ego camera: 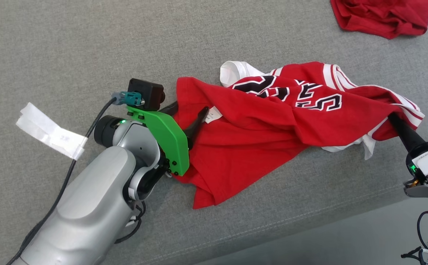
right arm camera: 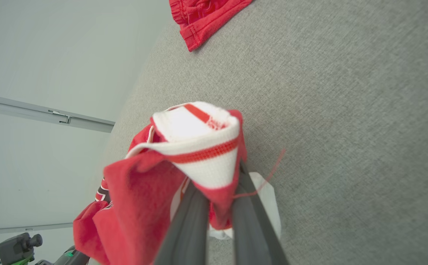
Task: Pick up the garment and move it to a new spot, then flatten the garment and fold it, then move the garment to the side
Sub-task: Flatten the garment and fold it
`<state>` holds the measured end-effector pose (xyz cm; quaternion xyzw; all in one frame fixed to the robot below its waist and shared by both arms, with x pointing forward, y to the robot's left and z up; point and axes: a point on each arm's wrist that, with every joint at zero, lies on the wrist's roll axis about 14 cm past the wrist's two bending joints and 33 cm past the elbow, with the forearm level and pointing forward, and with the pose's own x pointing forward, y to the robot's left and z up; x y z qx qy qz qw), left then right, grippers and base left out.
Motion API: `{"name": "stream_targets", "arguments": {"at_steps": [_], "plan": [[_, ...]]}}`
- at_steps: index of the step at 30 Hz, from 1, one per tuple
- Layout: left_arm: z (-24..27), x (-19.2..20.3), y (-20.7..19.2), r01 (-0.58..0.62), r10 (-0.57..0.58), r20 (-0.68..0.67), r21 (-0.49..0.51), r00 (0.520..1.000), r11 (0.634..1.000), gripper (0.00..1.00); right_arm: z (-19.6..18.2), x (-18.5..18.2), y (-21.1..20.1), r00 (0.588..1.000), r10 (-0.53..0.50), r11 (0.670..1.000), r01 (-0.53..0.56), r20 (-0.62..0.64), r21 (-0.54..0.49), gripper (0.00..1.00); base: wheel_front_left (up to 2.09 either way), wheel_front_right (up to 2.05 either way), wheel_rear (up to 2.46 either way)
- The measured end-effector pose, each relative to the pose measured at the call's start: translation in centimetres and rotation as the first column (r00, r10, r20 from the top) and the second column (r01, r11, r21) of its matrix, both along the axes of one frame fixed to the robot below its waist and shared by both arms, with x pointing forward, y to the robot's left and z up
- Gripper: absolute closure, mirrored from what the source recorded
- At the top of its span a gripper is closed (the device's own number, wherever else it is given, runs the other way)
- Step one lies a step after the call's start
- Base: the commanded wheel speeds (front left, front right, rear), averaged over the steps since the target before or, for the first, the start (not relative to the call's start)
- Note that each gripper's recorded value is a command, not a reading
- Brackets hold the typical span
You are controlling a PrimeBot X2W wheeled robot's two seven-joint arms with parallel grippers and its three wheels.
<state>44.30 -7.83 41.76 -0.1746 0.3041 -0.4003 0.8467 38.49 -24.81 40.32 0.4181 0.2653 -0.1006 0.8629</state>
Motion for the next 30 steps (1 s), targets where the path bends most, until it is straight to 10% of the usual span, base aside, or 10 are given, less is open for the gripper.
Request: {"name": "stream_targets", "arguments": {"at_steps": [7, 15, 23, 28, 30], "plan": [[1.0, 0.0, 0.3, -0.019, 0.020, 0.030, -0.012, 0.999, 1.000, 0.00, 0.2, 0.3, 0.7, 1.000, 0.028, 1.000, -0.028, 0.011, -0.001, 1.00, 0.00, 0.00, 0.00], [2.2, -0.2, 0.1, -0.021, 0.024, 0.058, -0.037, 0.998, 0.999, 0.51, 0.6, 0.4, 1.3, 0.999, 0.047, 0.999, -0.047, 0.022, 0.005, 1.00, 0.00, 0.00, 0.00], [2.5, -0.6, -0.6, -0.006, 0.009, 0.055, -0.051, 0.998, 0.999, 0.55, 0.6, 0.4, 1.3, 0.999, 0.048, 0.999, -0.048, 0.022, 0.005, 1.00, 0.00, 0.00, 0.00], [2.2, -0.5, -0.5, -0.011, 0.014, 0.053, -0.051, 0.998, 0.999, 0.98, 0.4, 0.2, 1.2, 0.999, 0.043, 0.999, -0.043, 0.017, 0.005, 1.00, 0.00, 0.00, 0.00], [2.1, -0.4, -0.5, -0.013, 0.015, 0.052, -0.049, 0.999, 0.999, 1.00, 0.4, 0.2, 1.2, 0.999, 0.041, 0.999, -0.041, 0.016, 0.006, 1.00, 0.00, 0.00, 0.00]]}}
